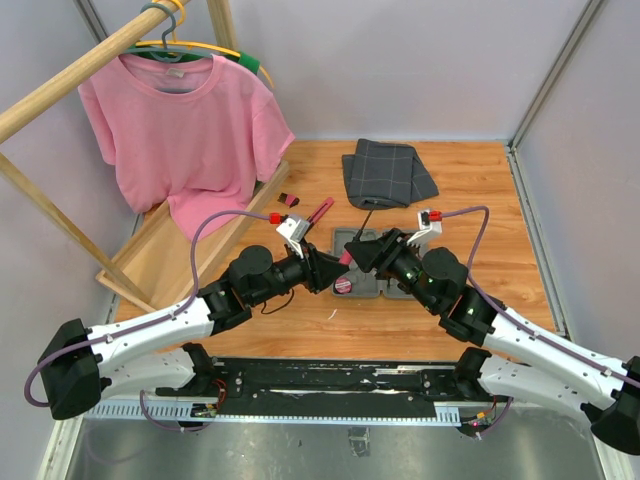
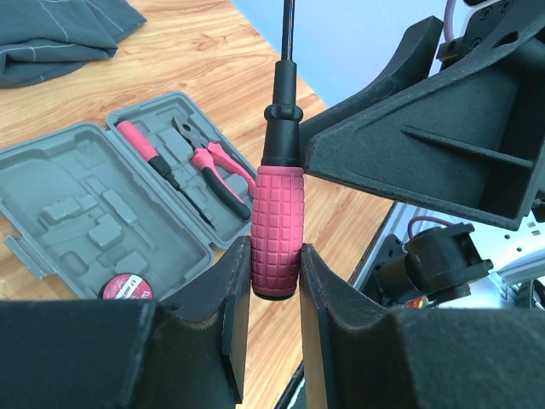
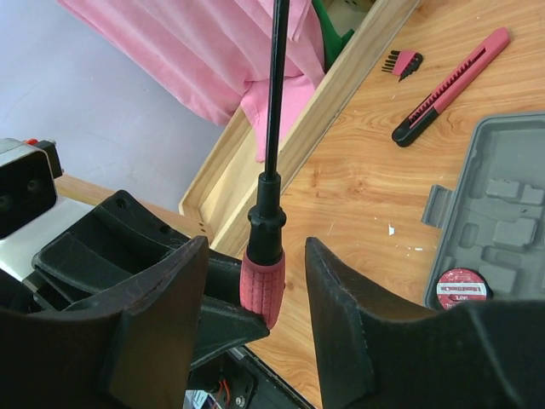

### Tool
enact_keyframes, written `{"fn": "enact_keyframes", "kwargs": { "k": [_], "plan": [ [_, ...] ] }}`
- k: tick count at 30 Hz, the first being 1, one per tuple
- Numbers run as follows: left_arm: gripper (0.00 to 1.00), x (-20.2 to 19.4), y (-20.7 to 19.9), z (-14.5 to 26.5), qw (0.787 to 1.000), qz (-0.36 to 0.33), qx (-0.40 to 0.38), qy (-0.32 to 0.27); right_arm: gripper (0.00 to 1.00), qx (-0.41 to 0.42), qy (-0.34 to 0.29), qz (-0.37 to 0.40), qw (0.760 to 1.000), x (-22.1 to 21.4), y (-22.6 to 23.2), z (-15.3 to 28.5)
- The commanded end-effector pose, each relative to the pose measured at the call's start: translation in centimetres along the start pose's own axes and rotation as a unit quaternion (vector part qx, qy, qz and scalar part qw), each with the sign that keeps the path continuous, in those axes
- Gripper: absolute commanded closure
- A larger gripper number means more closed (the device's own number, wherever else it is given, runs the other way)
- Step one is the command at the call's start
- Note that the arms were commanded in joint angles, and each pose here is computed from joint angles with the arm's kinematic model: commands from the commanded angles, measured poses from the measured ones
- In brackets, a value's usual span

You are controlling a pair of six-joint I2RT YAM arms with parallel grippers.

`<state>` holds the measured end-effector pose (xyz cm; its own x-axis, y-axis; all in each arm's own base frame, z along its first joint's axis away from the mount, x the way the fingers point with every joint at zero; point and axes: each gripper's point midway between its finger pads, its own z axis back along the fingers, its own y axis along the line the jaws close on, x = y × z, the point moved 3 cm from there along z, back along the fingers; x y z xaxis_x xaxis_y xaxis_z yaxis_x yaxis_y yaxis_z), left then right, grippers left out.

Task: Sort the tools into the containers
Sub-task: Pick up the screwdriver from the center of the board.

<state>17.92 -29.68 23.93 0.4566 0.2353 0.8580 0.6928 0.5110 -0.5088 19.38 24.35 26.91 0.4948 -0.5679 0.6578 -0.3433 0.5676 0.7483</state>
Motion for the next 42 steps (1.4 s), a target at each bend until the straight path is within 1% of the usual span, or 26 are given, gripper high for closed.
{"fn": "enact_keyframes", "kwargs": {
  "k": [1,14,22,25,29,31,32,34,35,36,38,39,42],
  "plan": [
    [0.99,2.4,-1.1,-0.2,0.999,0.008,-0.011,-0.039,0.49,0.001,-0.005,-0.003,1.0,0.5,0.0,0.2],
    [1.0,2.3,-1.0,-0.1,0.999,0.023,-0.011,-0.046,0.6,0.011,0.023,-0.015,1.0,-0.9,-0.1,0.0],
    [1.0,2.4,-1.2,-0.1,0.998,0.024,-0.015,-0.048,0.63,0.012,0.036,-0.015,0.999,-1.5,-0.1,-0.4],
    [0.99,2.3,-1.1,-0.1,0.999,0.024,-0.013,-0.047,0.73,0.012,0.036,-0.016,0.999,-1.5,-0.2,-0.4],
    [0.99,2.2,-1.0,0.0,0.998,0.025,-0.012,-0.047,0.83,0.01,0.032,-0.014,0.999,-1.4,-0.2,-0.4],
    [0.98,2.2,-1.0,0.0,0.998,0.026,-0.011,-0.047,0.87,0.007,0.029,-0.011,0.999,-1.3,-0.4,-0.4],
    [0.95,2.2,-1.0,0.0,0.999,0.026,-0.011,-0.047,0.89,0.005,0.028,-0.007,1.0,-1.3,-0.5,-0.4],
    [0.84,2.2,-0.9,-0.1,0.999,0.026,-0.009,-0.047,0.91,0.001,0.028,-0.001,1.0,-1.2,-0.6,-0.4],
    [0.77,2.2,-0.9,-0.1,0.999,0.026,-0.007,-0.047,0.93,-0.001,0.027,0.003,1.0,-1.2,-0.7,-0.3],
    [0.67,2.2,-0.9,-0.1,0.999,0.026,-0.007,-0.046,0.93,-0.004,0.027,0.008,1.0,-1.1,-0.8,-0.3],
    [0.56,2.1,-0.8,-0.2,0.999,0.024,-0.005,-0.042,0.94,-0.008,0.026,0.022,0.999,-1.0,-1.0,-0.2],
    [0.52,2.2,-0.8,-0.2,0.999,0.023,-0.003,-0.042,0.95,-0.008,0.026,0.032,0.999,-1.0,-1.1,-0.2],
    [0.44,2.2,-0.5,-0.3,0.999,0.02,0.009,-0.037,0.95,-0.011,0.023,0.063,0.998,-0.6,-1.2,-0.1]
  ]
}}
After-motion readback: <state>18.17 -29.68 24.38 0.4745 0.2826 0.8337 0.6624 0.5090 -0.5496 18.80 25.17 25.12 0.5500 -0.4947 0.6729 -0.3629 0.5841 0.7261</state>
